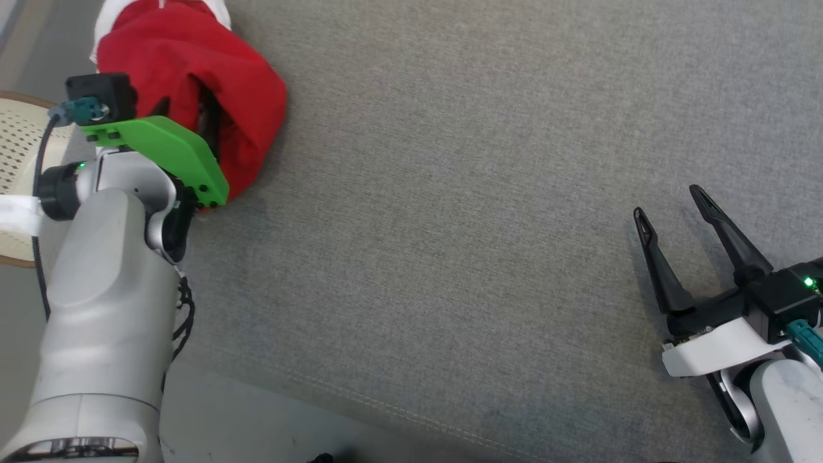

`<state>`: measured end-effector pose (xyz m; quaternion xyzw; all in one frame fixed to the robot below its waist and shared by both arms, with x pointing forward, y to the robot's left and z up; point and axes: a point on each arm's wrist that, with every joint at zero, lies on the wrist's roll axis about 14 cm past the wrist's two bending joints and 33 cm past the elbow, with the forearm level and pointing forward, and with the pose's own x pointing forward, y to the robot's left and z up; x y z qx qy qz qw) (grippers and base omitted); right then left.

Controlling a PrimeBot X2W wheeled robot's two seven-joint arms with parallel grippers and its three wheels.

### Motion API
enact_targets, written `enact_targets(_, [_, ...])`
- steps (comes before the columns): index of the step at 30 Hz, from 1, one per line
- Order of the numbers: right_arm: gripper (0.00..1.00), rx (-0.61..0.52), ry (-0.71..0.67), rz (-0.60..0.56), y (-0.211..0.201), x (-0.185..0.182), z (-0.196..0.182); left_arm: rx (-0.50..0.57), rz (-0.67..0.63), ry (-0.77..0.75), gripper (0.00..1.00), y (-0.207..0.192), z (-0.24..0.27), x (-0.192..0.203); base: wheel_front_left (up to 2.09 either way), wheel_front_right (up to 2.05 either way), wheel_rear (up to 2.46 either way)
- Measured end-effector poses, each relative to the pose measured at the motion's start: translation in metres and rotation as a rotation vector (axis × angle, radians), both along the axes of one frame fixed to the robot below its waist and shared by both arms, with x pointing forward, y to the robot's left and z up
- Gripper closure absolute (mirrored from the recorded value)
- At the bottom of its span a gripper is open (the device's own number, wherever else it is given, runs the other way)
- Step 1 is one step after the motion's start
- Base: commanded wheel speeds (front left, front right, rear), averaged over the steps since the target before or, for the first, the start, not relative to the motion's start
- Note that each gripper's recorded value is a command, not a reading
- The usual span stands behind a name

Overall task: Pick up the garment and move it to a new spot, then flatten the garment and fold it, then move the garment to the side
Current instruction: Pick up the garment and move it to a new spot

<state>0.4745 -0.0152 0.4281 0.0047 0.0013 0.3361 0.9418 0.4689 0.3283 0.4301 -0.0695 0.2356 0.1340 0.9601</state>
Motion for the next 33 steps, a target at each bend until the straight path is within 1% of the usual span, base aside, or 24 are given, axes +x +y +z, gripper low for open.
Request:
enact_targets(3, [0.00,-0.007,0.036,-0.024,-0.009,0.003,-0.017,0.049,0.029,0.055,0.00,0.014,-0.019,0.007,0.00,0.00,0.00])
enact_targets(5, [0.00,-0.015,0.052,-0.044,-0.017,0.005,-0.025,0.081,0.046,0.056,0.00,0.020,-0.023,0.017,0.00,0.00,0.00])
enact_targets(10, [0.00,-0.035,0.075,-0.088,-0.036,0.005,-0.036,0.087,0.023,0.101,0.00,0.011,-0.047,0.030,0.00,0.00,0.00])
enact_targets(11, [0.00,-0.039,0.078,-0.095,-0.039,0.005,-0.038,0.096,0.013,0.108,0.47,0.009,-0.050,0.031,0.00,0.00,0.00])
enact_targets(12, [0.00,-0.042,0.082,-0.101,-0.041,0.004,-0.039,0.098,0.008,0.107,0.90,0.008,-0.051,0.033,0.00,0.00,0.00])
enact_targets(13, [0.00,-0.044,0.084,-0.106,-0.043,0.004,-0.039,0.101,0.005,0.100,1.00,0.007,-0.051,0.035,0.00,0.00,0.00])
enact_targets(17, [0.00,-0.040,0.085,-0.113,-0.043,0.001,-0.035,0.109,-0.015,0.048,1.00,0.003,-0.041,0.038,0.00,0.00,0.00])
enact_targets(21, [0.00,-0.016,0.083,-0.112,-0.036,-0.005,-0.025,0.095,-0.016,-0.061,1.00,0.003,-0.011,0.046,0.00,0.00,0.00])
enact_targets(23, [0.00,0.002,0.079,-0.112,-0.032,-0.008,-0.017,0.071,0.000,-0.121,1.00,0.005,0.008,0.050,0.00,0.00,0.00])
enact_targets(25, [0.00,0.015,0.070,-0.116,-0.029,-0.011,-0.009,0.074,-0.001,-0.176,1.00,0.010,0.032,0.055,0.00,0.00,0.00])
enact_targets(26, [0.00,0.030,0.061,-0.121,-0.027,-0.014,-0.001,0.081,-0.011,-0.230,1.00,0.012,0.058,0.063,0.00,0.00,0.00])
enact_targets(27, [0.00,0.036,0.055,-0.124,-0.027,-0.015,0.004,0.091,-0.022,-0.255,1.00,0.012,0.072,0.067,0.00,0.00,0.00])
enact_targets(31, [0.00,0.066,0.042,-0.159,-0.030,-0.020,0.019,0.117,-0.077,-0.322,1.00,0.004,0.115,0.079,0.00,0.00,0.00])
enact_targets(33, [0.00,0.079,0.040,-0.184,-0.034,-0.025,0.024,0.115,-0.120,-0.356,1.00,-0.009,0.134,0.086,0.00,0.00,0.00])
